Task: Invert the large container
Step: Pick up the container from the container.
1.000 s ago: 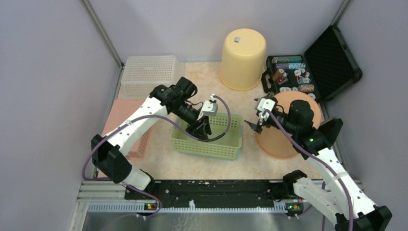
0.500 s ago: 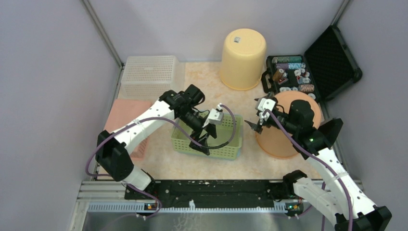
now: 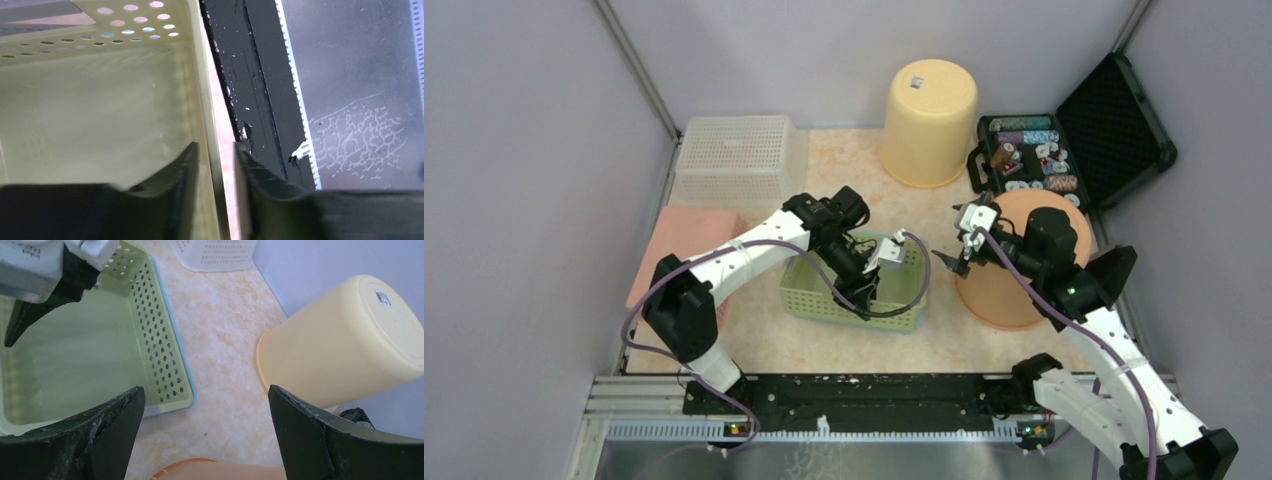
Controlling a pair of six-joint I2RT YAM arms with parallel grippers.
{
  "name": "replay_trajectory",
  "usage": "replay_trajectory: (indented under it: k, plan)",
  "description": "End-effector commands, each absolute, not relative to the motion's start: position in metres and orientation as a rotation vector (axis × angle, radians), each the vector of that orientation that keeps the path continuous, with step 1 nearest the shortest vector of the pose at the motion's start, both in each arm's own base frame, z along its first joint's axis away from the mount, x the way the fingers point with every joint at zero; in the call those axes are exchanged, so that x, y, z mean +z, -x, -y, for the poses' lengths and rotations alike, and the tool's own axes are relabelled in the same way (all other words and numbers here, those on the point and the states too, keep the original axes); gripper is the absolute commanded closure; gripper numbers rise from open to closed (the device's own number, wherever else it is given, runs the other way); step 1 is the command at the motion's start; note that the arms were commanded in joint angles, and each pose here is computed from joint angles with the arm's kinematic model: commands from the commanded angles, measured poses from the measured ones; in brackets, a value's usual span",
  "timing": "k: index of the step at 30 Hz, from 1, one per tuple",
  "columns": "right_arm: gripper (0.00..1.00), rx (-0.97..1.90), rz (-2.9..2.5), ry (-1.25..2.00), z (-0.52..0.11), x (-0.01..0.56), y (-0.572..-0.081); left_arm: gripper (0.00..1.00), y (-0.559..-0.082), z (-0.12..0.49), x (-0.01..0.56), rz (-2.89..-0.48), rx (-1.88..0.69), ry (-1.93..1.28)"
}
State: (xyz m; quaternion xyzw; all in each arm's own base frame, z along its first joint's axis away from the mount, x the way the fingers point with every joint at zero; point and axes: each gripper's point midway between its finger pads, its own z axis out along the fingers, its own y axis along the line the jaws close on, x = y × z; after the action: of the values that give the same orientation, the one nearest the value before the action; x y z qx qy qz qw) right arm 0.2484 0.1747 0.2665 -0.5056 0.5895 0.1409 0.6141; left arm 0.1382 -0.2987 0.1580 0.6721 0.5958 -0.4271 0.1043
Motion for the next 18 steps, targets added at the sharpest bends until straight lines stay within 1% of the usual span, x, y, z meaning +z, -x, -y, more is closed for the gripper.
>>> replay_trajectory:
  k: [1, 2, 4, 5, 6, 18]
  plan:
    - [0.07, 0.307, -1.299, 1.159, -0.174, 0.278, -0.249, 0.73, -0.134, 0.308, 0.165, -1.708, -1.28, -2.02]
    - [0.07, 0.306, -1.298, 1.159, -0.174, 0.278, -0.249, 0.81, -0.133, 0.309, 0.166, -1.705, -1.287, -2.024]
    - [0.07, 0.305, -1.298, 1.159, -0.174, 0.279, -0.249, 0.93, -0.132, 0.31, 0.167, -1.703, -1.293, -2.028]
    - [0.07, 0.305, -1.298, 1.159, -0.174, 0.279, -0.249, 0.98, -0.131, 0.31, 0.168, -1.702, -1.299, -2.03]
    - [0.07, 0.305, -1.298, 1.159, -0.174, 0.279, -0.248, 1.0, -0.132, 0.31, 0.169, -1.697, -1.3, -2.031]
    - [0.07, 0.307, -1.299, 1.161, -0.174, 0.279, -0.248, 1.0, -0.133, 0.307, 0.199, -1.626, -1.252, -2.034]
